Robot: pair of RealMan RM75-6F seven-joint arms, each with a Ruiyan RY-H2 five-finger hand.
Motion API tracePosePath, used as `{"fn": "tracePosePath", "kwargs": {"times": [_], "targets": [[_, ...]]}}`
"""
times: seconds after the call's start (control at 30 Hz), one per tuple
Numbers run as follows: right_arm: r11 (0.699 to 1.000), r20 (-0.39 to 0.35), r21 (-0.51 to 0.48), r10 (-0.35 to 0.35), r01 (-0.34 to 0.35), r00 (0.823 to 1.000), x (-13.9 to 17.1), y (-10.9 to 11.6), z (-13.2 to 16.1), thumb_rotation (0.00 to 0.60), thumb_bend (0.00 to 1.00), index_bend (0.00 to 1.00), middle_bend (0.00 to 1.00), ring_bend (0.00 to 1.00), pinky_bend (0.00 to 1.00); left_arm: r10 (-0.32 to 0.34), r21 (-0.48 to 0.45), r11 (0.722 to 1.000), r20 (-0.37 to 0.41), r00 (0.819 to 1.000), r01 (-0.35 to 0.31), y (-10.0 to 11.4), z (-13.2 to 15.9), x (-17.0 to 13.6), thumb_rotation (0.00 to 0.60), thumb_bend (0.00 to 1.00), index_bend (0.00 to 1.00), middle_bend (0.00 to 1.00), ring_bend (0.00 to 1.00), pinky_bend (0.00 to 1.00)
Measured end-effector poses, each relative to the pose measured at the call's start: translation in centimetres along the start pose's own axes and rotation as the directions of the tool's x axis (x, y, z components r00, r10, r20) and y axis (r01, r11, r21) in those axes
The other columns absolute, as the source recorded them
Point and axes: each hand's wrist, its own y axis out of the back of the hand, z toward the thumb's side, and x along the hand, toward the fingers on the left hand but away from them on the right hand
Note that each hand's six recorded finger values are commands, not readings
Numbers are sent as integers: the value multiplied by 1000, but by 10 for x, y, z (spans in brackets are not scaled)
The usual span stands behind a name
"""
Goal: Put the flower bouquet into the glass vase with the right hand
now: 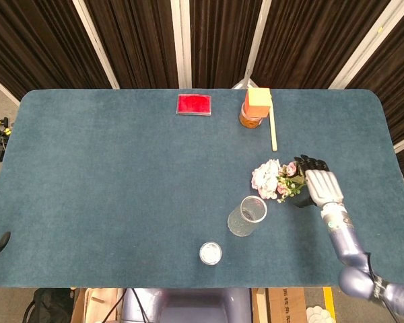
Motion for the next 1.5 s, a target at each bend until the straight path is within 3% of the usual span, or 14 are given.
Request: {"fn": "tracePosePath", "kwargs": {"times": [0.3,0.57,1.1,1.23,1.5], "targets": [[999,5,30,35,-36,999,-34,-12,32,600,65,10,0,0,0,3,7,1000,-7,1000,-3,0,0,1,600,335,136,0,0,94],[996,23,76,44,-46,999,-51,-19,43,600,65,25,39,51,0,1,13,1000,-12,1000,-1,-1,0,2,600,335,136,0,0,94],[990,80,107,89,-97,993,-69,-32,42,600,65,133,304,347,4,-30,21,999,7,1000,30,-8,6,1,600,335,136,0,0,94],[990,89,107,83,-93,992,-72,-32,39,600,191,214,416,491,106,-32,24,999,7,999,32,-9,6,1,600,336,137,0,0,94],[997,72,59,50,-55,996,-74,-31,41,600,359,350,552,601,217,-35,23,999,16,999,34,-10,9,1,600,335,139,0,0,95]]}}
